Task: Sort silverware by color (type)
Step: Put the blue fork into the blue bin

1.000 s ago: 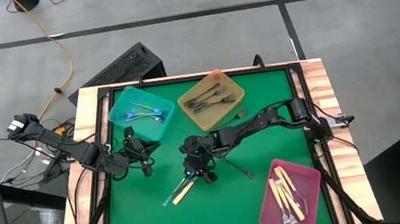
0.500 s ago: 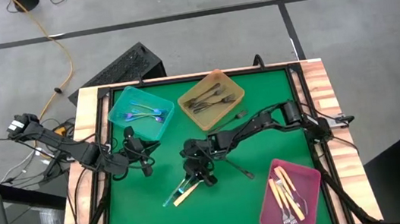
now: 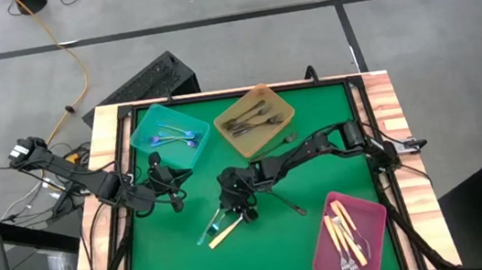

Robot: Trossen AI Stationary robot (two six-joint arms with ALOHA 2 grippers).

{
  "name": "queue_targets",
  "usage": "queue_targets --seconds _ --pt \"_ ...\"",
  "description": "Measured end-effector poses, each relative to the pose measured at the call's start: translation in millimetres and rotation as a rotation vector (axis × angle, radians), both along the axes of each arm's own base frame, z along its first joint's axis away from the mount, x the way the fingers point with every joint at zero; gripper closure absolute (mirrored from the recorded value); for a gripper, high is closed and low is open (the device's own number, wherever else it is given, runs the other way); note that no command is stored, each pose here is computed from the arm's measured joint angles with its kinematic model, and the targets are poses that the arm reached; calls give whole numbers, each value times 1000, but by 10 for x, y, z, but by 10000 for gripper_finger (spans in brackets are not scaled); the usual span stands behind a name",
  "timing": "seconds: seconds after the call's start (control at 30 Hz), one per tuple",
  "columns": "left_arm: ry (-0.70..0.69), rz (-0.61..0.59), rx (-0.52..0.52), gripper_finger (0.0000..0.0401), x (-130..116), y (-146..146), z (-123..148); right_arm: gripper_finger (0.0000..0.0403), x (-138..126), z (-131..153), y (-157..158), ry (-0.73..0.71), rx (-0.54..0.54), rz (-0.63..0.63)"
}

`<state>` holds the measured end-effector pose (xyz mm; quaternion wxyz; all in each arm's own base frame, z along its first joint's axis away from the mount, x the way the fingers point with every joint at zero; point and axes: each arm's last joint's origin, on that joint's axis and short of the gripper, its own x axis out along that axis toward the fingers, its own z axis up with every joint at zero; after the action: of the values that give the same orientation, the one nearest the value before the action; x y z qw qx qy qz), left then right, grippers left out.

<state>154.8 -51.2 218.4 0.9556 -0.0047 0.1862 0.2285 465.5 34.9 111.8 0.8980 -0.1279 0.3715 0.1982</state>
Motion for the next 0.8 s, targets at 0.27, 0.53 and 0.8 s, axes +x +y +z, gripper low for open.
queue_targets --seconds 0.27,0.53,0.8 --pt "3 -2 5 376 0 0 0 271 3 9 -20 -10 4 12" --pt "5 -4 9 376 0 0 0 272 46 88 30 -44 31 56" --pt "5 -4 9 376 0 0 0 272 52 106 114 -57 20 89"
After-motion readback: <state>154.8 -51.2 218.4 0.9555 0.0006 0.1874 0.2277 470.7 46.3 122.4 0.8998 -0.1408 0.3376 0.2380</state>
